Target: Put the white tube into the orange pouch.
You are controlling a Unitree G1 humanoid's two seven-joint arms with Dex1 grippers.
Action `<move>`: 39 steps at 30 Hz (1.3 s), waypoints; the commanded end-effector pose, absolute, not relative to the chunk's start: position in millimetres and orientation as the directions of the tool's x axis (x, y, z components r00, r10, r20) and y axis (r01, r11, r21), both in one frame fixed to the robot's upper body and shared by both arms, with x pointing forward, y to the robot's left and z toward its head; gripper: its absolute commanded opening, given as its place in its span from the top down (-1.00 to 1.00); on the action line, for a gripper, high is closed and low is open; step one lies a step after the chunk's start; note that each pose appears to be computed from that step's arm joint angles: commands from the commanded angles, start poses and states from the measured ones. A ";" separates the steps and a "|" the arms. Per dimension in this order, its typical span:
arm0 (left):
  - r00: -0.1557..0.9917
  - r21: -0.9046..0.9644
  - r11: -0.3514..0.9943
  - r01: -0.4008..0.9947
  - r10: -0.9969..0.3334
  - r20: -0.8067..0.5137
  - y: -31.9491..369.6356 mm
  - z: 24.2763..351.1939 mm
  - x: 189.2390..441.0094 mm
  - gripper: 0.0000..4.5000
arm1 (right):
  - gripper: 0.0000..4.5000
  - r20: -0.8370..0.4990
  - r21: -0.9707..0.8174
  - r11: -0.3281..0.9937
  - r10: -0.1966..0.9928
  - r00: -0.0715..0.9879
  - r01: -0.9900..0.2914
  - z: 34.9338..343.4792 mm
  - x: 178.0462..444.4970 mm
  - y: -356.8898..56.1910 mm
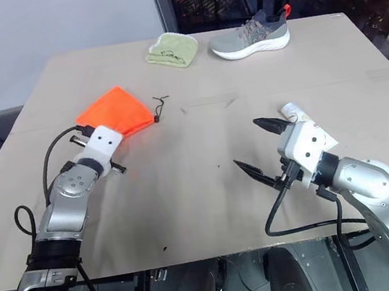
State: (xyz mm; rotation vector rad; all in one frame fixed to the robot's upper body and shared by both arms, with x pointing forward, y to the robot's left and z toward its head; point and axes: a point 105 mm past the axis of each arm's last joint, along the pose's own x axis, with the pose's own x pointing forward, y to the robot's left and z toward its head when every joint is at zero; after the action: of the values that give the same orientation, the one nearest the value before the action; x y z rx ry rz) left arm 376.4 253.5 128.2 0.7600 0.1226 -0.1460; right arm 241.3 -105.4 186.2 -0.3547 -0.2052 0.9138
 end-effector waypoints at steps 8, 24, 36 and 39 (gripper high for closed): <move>0.869 0.145 0.860 0.490 -0.468 -0.158 201.8 166.0 352.5 0.98 | -1.00 -0.046 -0.407 0.572 0.766 0.641 -0.712 179.3 242.3 -107.5; 0.740 -0.371 0.730 0.574 -0.657 -0.146 206.4 195.7 318.6 0.98 | -1.00 -0.224 -0.415 0.758 0.451 0.864 -0.504 124.1 301.7 -144.6; 0.762 -0.132 0.792 0.596 -0.609 -0.219 207.4 180.8 319.5 0.98 | -1.00 -0.359 -0.505 0.718 0.331 0.873 -0.479 124.7 318.2 -151.5; 0.774 0.024 0.799 0.601 -0.576 -0.263 211.7 170.6 320.1 0.74 | -1.00 -0.342 -0.509 0.708 0.356 0.870 -0.490 128.2 314.5 -147.7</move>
State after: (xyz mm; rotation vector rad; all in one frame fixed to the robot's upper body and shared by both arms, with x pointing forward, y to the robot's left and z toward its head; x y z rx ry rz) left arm 319.4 214.6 157.8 0.0007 0.3227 -0.6261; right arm 316.8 -152.5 111.1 -0.6254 0.3023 0.4606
